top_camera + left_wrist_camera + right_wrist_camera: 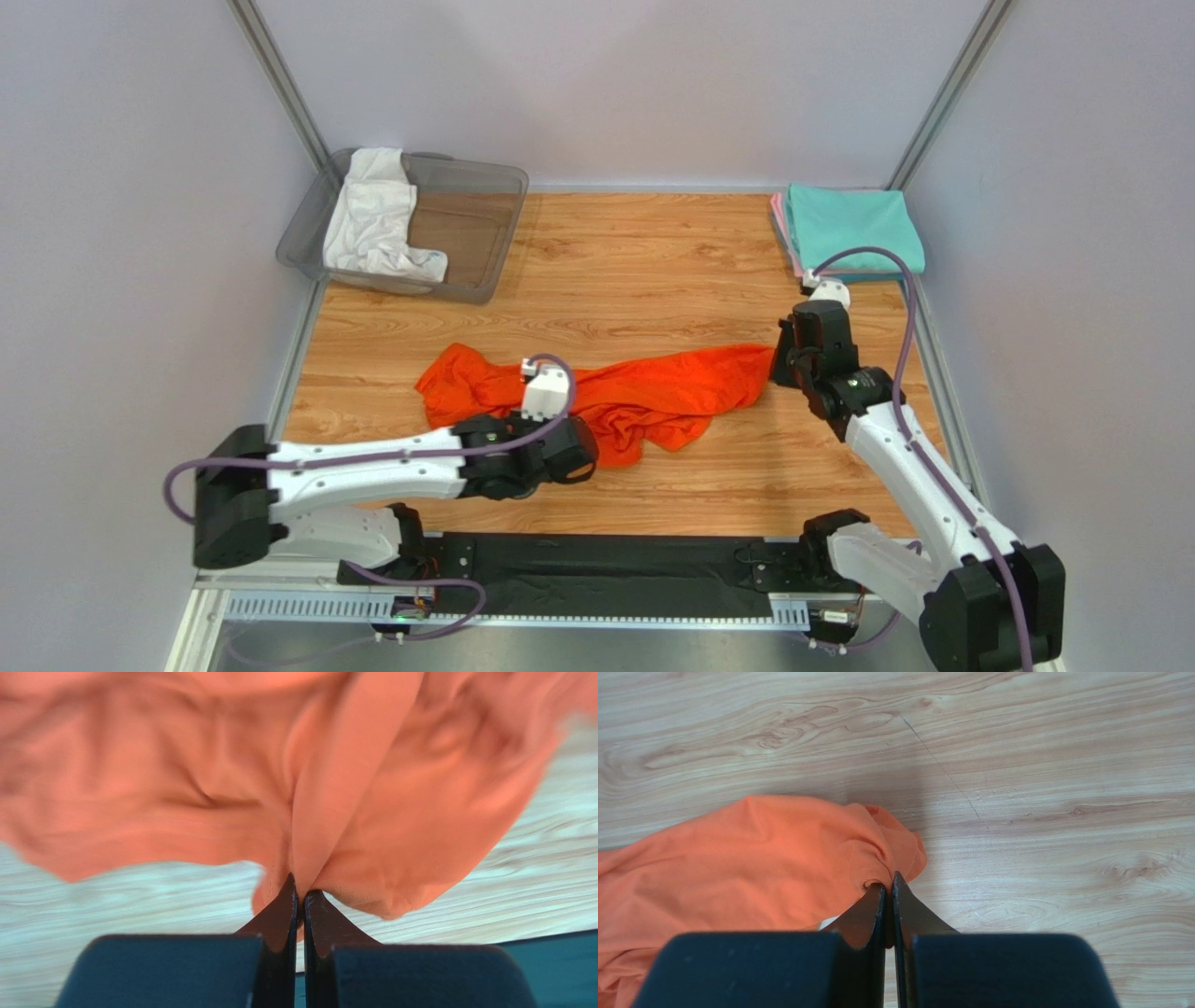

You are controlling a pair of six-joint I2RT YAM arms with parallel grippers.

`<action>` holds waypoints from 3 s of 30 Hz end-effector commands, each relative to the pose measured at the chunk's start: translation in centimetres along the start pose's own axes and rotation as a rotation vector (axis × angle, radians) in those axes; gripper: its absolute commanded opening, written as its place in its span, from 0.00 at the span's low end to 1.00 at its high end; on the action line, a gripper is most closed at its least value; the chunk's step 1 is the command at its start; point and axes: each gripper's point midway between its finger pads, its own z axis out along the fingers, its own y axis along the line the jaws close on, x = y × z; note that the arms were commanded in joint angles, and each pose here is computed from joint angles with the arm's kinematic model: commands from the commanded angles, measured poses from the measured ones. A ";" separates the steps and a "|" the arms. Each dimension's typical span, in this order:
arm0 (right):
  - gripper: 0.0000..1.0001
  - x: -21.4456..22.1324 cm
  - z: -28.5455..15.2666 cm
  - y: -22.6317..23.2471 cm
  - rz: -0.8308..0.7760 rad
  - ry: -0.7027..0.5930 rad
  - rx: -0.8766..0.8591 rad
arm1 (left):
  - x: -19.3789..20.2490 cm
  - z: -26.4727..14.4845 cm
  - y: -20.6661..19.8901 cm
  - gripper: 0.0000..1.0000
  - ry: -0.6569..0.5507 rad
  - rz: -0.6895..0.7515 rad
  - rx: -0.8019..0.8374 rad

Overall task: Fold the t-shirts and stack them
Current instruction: Flatten the tshirt out

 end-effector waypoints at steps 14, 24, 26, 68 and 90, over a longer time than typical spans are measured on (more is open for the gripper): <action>0.00 -9.6 -13.9 3.9 0.023 -0.331 -0.324 | -18.3 -16.7 8.4 0.00 -0.693 -0.171 0.104; 0.00 -15.1 -26.8 4.8 -0.022 -0.572 -0.494 | -23.4 -27.6 7.8 0.00 -0.888 -0.120 0.478; 0.00 -15.5 -29.7 4.6 -0.024 -0.619 -0.524 | -23.7 -29.9 6.9 0.00 -0.921 -0.090 0.596; 1.00 -14.1 7.1 -3.4 0.065 0.013 0.252 | -28.0 9.0 10.0 0.99 -0.187 -0.272 0.081; 1.00 5.7 -2.8 5.3 0.309 0.199 -0.467 | -1.5 2.6 1.8 1.00 0.117 -0.278 0.432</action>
